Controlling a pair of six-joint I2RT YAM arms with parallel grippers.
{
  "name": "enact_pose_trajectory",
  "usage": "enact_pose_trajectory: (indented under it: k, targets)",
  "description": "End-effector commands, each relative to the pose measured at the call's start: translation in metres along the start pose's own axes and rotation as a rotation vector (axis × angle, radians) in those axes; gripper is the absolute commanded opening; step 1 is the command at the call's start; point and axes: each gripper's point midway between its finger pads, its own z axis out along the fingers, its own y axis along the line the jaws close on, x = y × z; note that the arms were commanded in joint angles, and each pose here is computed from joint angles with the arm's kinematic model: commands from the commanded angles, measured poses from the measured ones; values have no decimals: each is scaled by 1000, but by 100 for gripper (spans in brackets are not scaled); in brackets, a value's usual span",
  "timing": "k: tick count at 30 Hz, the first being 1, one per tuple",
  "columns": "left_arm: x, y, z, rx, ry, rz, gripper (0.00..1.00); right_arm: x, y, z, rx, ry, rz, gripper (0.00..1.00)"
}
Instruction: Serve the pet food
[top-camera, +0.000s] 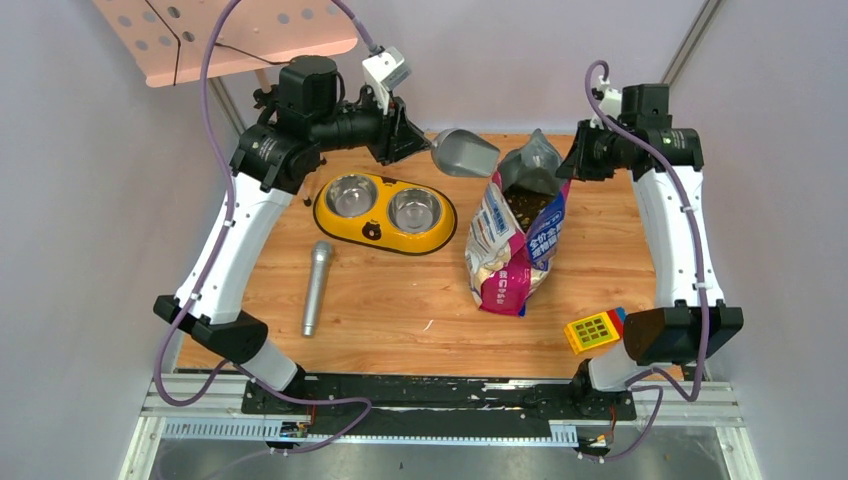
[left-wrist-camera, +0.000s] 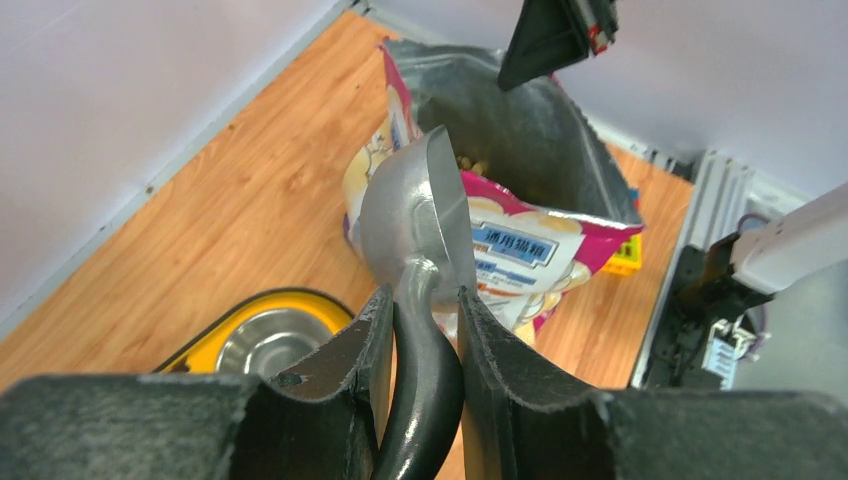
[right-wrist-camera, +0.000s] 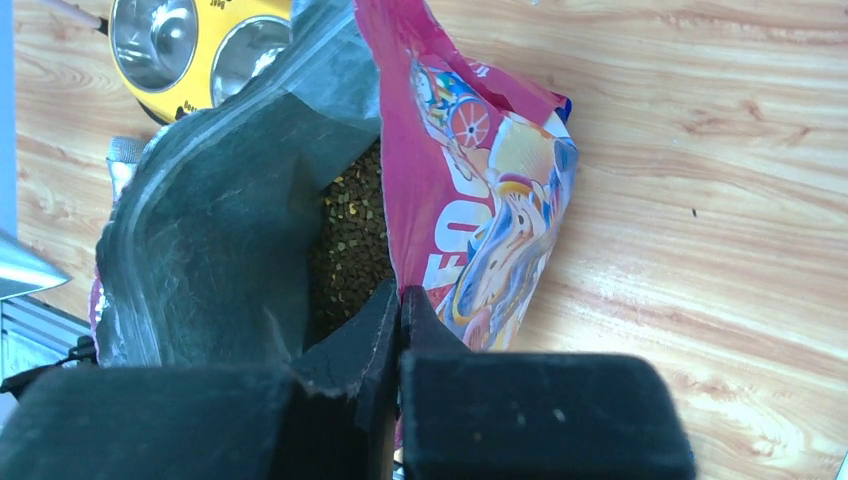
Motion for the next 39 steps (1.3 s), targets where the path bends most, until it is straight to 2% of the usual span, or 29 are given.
enact_pose_trajectory:
  k: [1, 7, 11, 14, 20, 26, 27, 30, 35, 39]
  targets:
    - [-11, -4, -29, -68, -31, 143, 0, -56, 37, -13, -53, -170, -154, 0]
    - [-19, -14, -42, -62, -61, 139, 0, -85, 95, -19, -151, -261, -352, 0]
    - [-20, -16, -44, -55, -62, 162, 0, -94, 127, -29, -217, -311, -415, 0]
    - [-18, -16, -41, -43, -49, 174, 0, -87, 140, -29, -253, -299, -438, 0]
    - [20, 1, -13, -32, 108, 112, 0, -75, 158, -26, -298, -282, -485, 0]
    - [48, 1, 20, 0, 214, 211, 0, -70, 173, -25, -321, -279, -501, 0]
    - [51, 5, 23, -24, 237, 247, 0, -68, 175, -24, -320, -278, -504, 0]
    - [70, 8, 48, -56, 298, 235, 0, -67, 178, -23, -309, -281, -505, 0]
    - [90, 42, 75, -288, 356, 152, 0, -64, 175, -21, -284, -278, -487, 0]
    - [109, 52, 87, -361, 407, 44, 0, -59, 165, -15, -242, -264, -440, 0]
